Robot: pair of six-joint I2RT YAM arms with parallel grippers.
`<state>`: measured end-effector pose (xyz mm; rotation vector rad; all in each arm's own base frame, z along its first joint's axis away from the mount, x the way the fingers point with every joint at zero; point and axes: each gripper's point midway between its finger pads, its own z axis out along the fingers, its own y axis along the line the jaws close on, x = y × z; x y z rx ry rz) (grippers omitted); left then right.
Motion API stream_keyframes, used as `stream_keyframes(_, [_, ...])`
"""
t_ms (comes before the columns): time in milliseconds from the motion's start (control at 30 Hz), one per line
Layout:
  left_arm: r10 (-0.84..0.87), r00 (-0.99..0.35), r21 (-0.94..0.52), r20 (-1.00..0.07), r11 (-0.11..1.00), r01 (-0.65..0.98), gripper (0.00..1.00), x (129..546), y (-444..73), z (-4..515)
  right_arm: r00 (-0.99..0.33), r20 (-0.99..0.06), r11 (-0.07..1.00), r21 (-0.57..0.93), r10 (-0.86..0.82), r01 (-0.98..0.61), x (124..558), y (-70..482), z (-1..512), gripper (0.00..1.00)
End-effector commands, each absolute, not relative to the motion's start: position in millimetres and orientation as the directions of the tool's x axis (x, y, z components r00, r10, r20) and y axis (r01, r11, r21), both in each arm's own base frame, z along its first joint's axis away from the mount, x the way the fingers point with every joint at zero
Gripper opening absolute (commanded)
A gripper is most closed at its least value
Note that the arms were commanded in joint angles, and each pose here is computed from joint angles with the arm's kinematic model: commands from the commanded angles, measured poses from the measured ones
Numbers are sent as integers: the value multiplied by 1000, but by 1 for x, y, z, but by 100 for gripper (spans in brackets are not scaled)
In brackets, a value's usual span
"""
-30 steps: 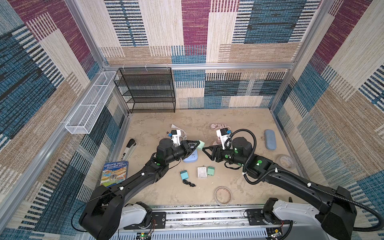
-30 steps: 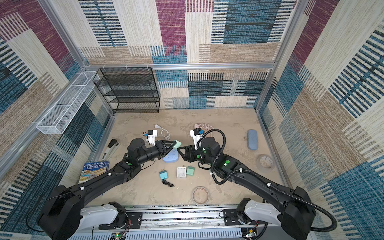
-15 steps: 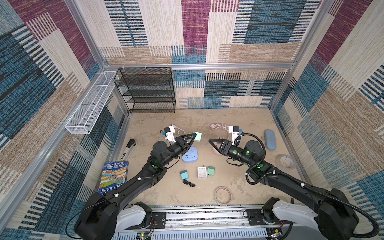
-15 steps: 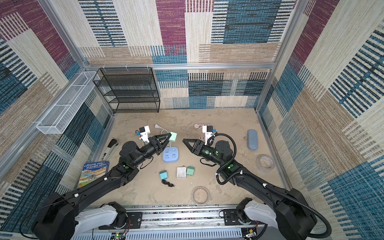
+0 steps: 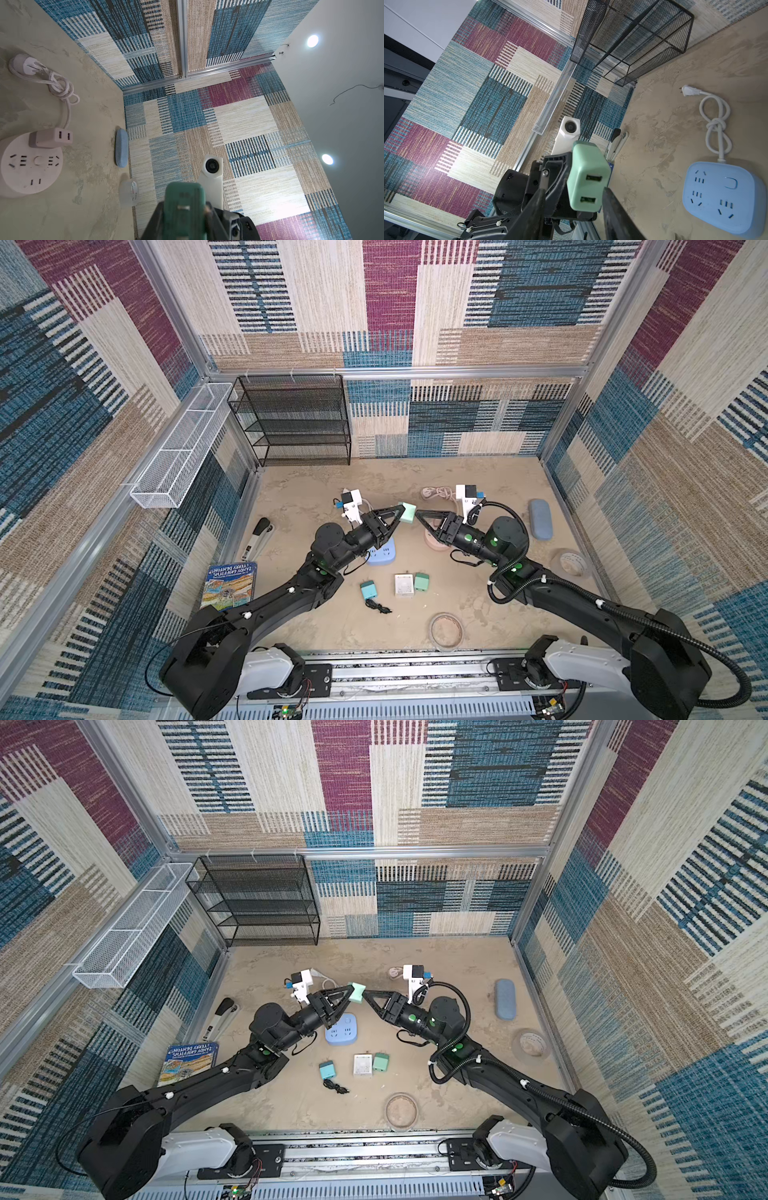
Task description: Insert the plug
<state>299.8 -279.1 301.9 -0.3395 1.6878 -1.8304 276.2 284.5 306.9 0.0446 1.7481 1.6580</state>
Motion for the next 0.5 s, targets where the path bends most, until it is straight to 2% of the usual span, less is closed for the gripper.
stream_keyframes(0, [-612, -757, -950, -227, -32, 310, 0, 299, -276, 317, -739, -441, 175, 894, 509, -413, 281, 282, 308, 45])
stream_keyframes(233, [-605, -765, -947, -222, -53, 317, 0, 300, -282, 320, -746, -452, 146, 886, 490, -441, 280, 288, 310, 44])
stream_keyframes(467, [-594, -783, -949, -185, -99, 299, 0, 302, -289, 315, -745, -448, 127, 885, 494, -447, 285, 293, 313, 36])
